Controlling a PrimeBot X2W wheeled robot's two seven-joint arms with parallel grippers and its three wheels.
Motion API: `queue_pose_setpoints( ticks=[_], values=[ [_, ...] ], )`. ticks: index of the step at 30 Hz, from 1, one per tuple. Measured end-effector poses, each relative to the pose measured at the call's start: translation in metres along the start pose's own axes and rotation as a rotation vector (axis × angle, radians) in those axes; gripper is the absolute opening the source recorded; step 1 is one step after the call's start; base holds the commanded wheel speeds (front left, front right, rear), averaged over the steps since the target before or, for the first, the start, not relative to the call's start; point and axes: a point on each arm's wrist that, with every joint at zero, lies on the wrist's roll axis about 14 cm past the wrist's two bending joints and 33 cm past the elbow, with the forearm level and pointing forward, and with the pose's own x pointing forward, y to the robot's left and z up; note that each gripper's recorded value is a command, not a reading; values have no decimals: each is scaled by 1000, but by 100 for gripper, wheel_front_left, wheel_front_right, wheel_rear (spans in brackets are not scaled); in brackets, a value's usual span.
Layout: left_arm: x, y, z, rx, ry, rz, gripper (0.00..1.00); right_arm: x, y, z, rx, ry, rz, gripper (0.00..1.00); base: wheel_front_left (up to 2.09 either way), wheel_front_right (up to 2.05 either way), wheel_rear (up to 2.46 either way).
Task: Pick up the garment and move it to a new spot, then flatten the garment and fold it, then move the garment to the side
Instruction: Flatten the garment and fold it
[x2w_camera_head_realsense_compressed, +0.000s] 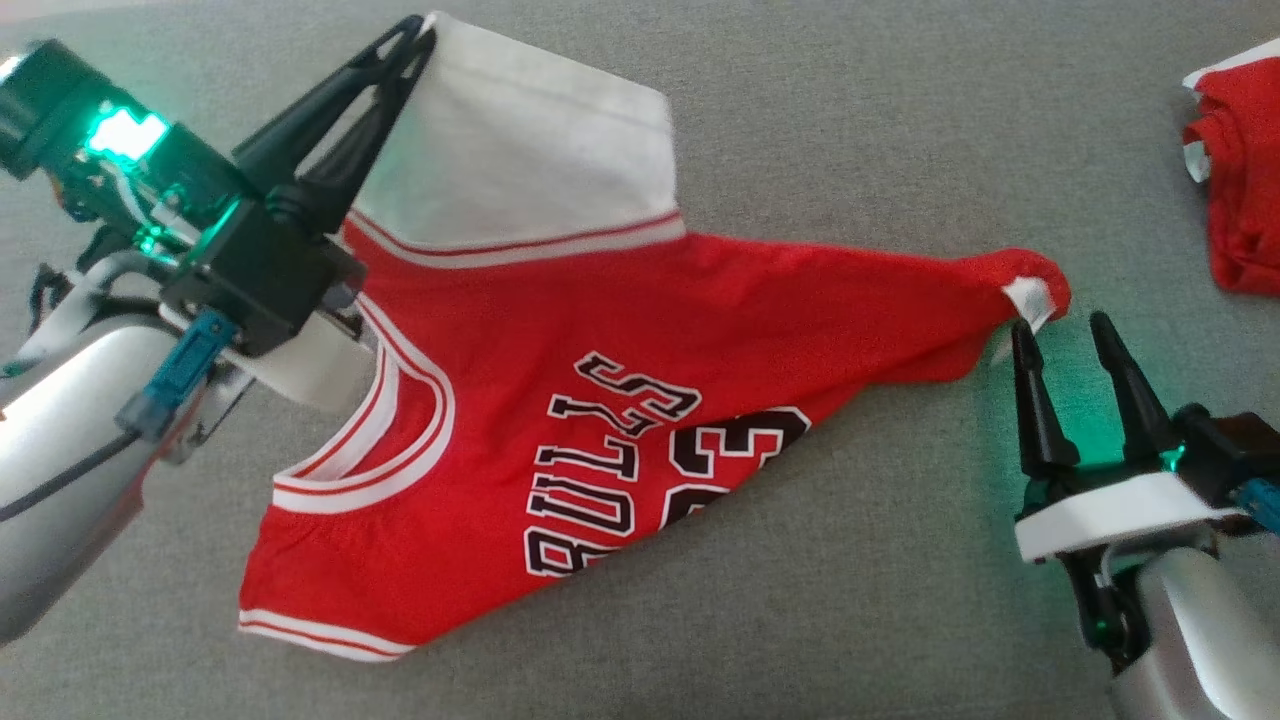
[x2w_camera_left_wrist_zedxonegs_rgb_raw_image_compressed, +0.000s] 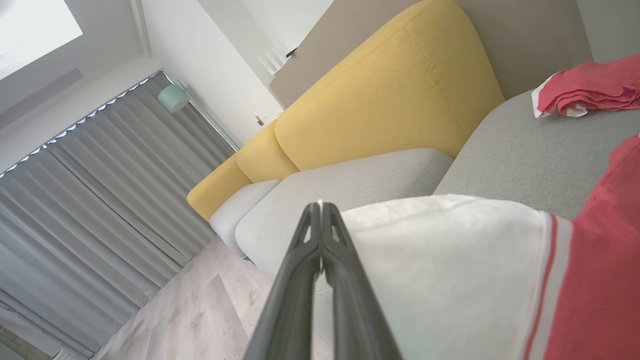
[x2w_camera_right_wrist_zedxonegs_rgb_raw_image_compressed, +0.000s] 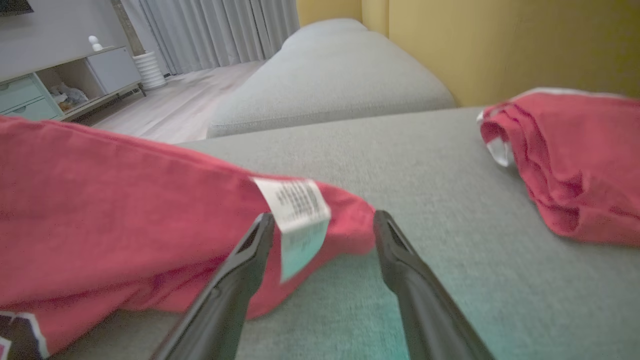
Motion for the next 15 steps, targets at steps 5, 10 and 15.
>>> queue_pose_setpoints(
  ticks=[5,10,15],
  values=[
    [-3,6,-7,8,23,17,0,-1,-20,-22,117,70,-56,100,0,0,0],
    [-5,7,-10,10,32,21,0,15,-30,-17,239,76,-74,100,0,0,0],
    [-7,6,-14,12,41,17,0,30,-33,-9,303,98,-60,100,0,0,0]
  ],
)
